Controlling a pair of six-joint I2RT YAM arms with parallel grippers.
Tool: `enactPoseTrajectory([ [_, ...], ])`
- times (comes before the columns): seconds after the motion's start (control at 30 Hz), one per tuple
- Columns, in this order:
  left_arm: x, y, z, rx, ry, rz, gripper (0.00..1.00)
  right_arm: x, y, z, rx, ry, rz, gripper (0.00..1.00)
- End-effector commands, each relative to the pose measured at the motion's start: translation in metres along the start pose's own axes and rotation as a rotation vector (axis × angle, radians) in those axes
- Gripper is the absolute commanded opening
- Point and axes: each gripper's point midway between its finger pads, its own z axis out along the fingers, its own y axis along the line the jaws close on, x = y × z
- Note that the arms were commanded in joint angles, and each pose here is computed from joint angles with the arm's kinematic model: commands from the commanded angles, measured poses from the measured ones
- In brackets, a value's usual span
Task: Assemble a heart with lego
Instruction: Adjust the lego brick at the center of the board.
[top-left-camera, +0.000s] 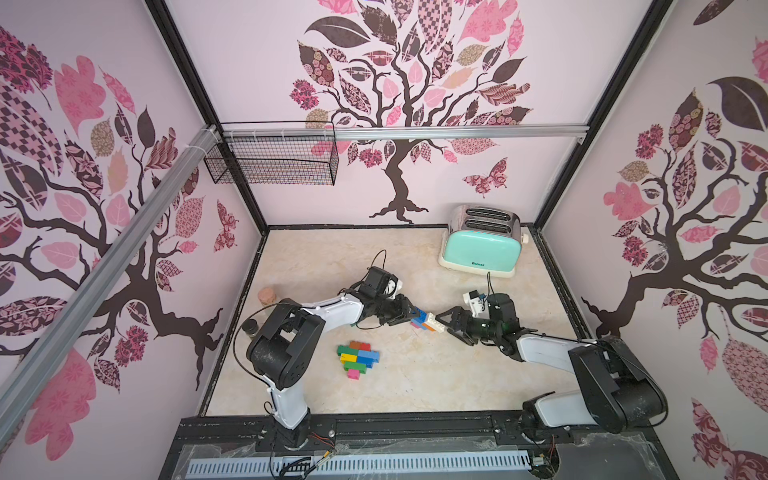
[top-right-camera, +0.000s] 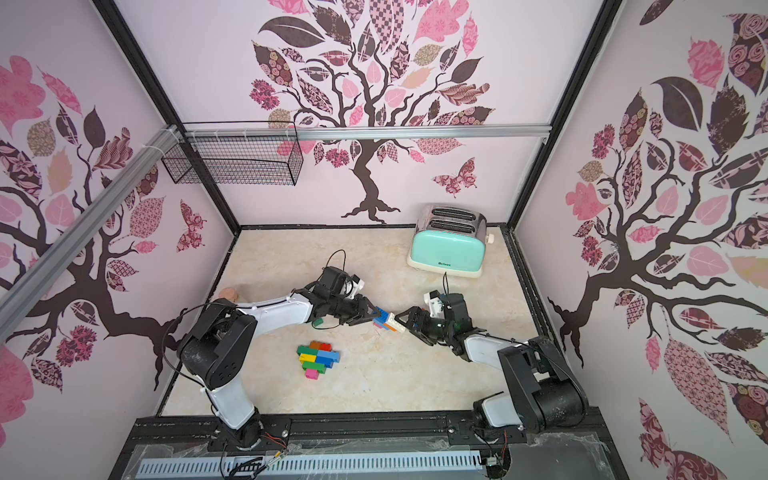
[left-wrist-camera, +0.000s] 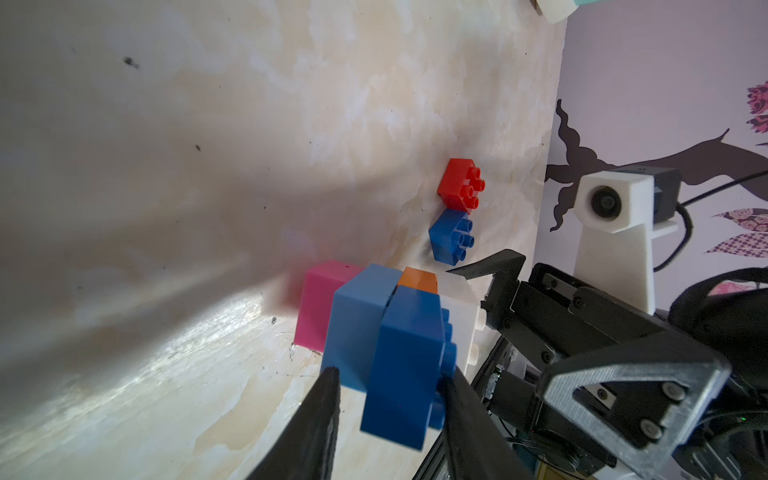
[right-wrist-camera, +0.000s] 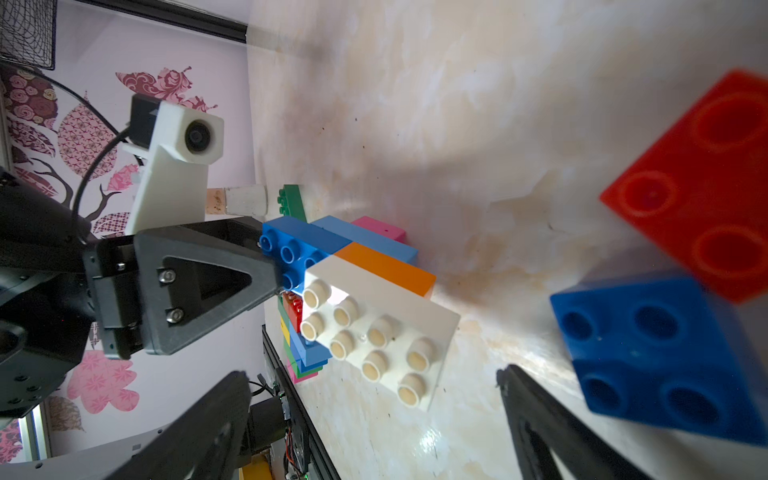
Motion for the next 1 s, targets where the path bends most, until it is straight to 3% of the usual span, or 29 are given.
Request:
enactPoseTrajectory([
  [0.0, 0.005, 0.013, 0.000, -0.012, 0.005, -0.035, 0.42, -0.005, 0.007, 0.002, -0.024, 0.005, -0.002, 0.97],
  [0.27, 0.010, 0.024, -0.001, -0.007, 0.001, -0.062, 0.44, -0.005, 0.019, 0.012, -0.032, 0.030, -0.026, 0.96],
  [0.97, 0.000, 0.008, -0.018, -0.013, -0.054, -0.020, 0.58, -0.005, 0.021, 0.006, 0.035, 0.031, -0.098, 0.96],
])
